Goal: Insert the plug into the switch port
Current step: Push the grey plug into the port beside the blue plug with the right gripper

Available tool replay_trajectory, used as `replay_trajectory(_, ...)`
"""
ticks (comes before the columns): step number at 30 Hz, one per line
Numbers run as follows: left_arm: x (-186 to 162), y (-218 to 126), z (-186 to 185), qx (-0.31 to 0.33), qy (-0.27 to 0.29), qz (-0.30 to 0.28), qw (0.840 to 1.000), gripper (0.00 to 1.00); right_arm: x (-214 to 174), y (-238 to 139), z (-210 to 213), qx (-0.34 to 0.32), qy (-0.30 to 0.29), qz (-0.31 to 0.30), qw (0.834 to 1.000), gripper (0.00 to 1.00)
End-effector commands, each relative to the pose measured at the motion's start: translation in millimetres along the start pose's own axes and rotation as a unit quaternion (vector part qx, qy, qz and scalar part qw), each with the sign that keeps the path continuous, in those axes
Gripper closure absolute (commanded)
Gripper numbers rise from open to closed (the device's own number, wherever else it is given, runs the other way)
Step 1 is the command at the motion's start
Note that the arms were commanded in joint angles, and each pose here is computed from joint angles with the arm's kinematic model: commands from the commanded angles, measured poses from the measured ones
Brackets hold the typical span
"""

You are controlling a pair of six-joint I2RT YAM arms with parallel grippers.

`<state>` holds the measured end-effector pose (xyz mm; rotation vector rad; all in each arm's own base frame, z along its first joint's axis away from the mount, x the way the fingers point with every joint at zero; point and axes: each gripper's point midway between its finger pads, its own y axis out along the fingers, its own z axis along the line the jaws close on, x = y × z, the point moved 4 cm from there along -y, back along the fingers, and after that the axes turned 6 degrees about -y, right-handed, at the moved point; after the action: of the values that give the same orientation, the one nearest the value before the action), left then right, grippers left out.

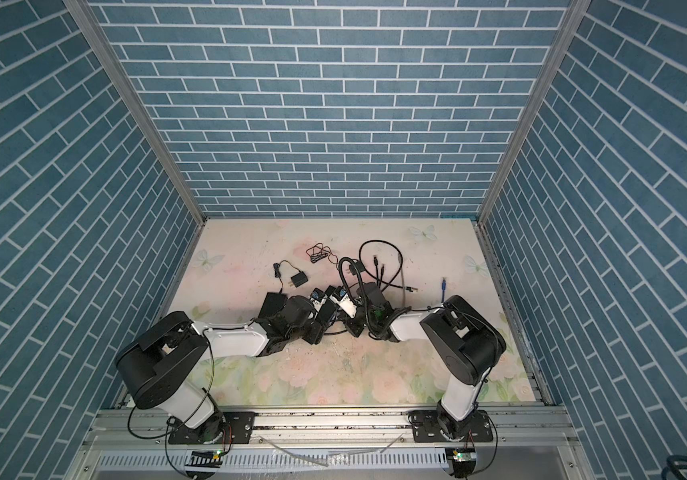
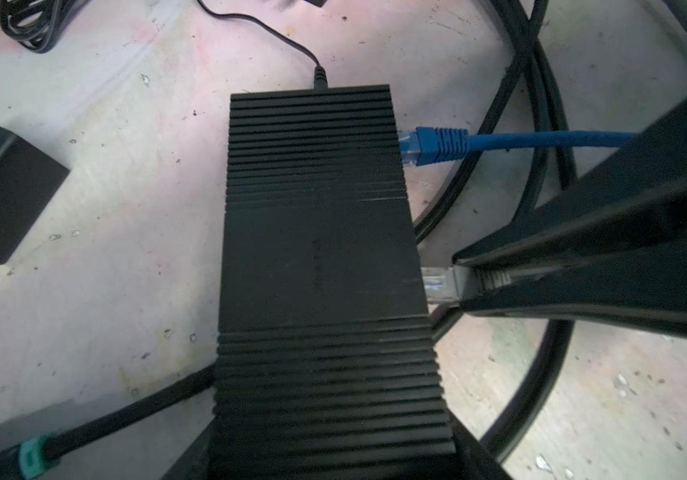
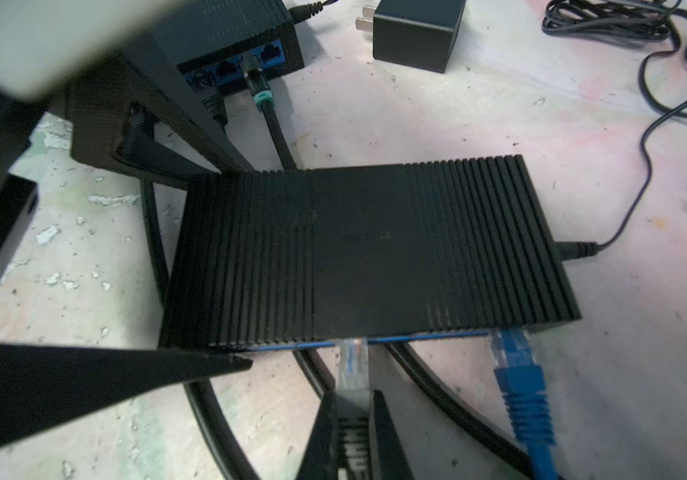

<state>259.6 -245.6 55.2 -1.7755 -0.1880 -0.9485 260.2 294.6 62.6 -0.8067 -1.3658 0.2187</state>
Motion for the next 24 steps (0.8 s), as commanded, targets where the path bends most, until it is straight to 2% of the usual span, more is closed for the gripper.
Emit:
replay_trajectory(1,-3,-14,-64,-0.175,0.066,0.009,0.982,0.49,66,1,5,0.017,-0.06,-0.123,0.99,1.0)
replay_trajectory(13,-18,-7,-84,-0.182,0.107,0.05,0.976,0.51,116,0,4,0.017,-0.059,-0.179,0.982,1.0)
replay_trajectory(14,-8,-7,-90,-0.188,0.109,0.039,0.975,0.51,119,0,3,0.014,-0.057,-0.182,0.982,1.0)
replay_trajectory(18,-7,-9,-101,-0.219,0.109,0.031,0.969,0.52,129,1,4,0.005,-0.069,-0.205,0.976,1.0)
replay_trajectory(24,-4,-21,-118,-0.283,0.119,0.016,0.952,0.52,134,-2,17,0.026,-0.125,-0.245,0.961,1.0)
